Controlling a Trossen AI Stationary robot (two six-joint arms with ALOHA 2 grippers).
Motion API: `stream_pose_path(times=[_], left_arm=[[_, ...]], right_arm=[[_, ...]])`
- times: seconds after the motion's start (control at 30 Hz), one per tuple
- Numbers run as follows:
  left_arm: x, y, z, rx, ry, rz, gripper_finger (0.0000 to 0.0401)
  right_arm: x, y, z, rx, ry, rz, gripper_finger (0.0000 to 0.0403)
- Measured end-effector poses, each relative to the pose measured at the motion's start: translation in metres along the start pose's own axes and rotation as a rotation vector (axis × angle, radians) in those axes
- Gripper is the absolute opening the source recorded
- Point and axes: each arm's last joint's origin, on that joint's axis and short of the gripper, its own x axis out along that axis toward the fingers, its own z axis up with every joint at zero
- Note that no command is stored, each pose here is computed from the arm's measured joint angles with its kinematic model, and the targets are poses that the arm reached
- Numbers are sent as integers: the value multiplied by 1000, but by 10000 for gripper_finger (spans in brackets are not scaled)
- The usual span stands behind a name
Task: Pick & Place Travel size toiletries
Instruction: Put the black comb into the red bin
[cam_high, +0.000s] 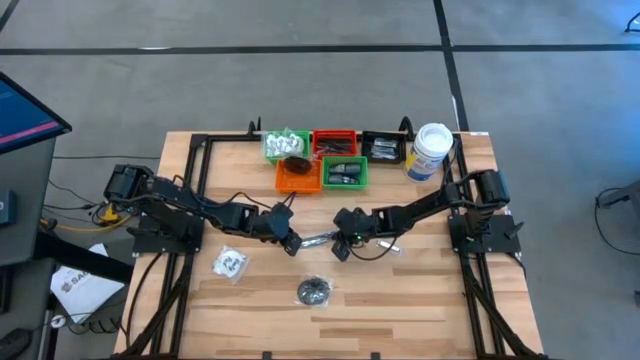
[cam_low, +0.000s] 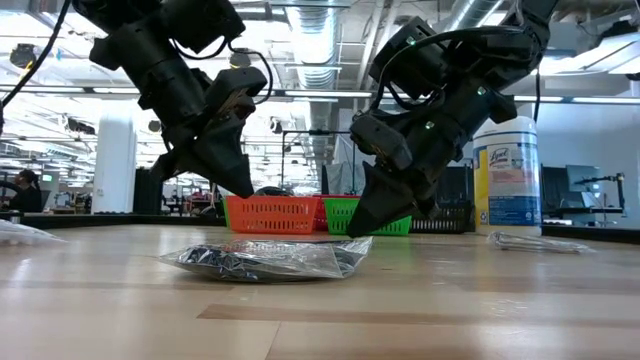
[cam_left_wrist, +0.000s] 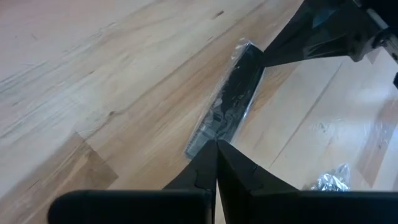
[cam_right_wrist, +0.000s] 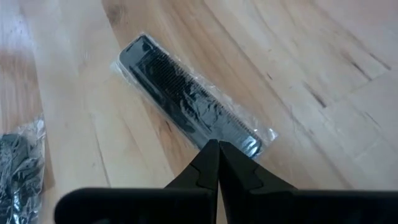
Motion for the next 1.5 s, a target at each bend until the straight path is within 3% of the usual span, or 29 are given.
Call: stream_pose_path(times=[0.43, 0.8, 1.17, 1.5], left_arm=[[0, -1, 1, -2, -6, -8, 1], [0, -2, 1, -4, -11, -15, 1], [0, -2, 2, -6, -15, -21, 1], [0, -2, 2, -7, -17, -24, 1]], right_arm=[[-1, 4, -7, -19, 16, -34, 0], [-4, 18, -5, 14, -57, 36, 0], [-3, 16, -17, -10, 4, -42, 0], [-4, 20, -14, 15, -36, -13, 0]])
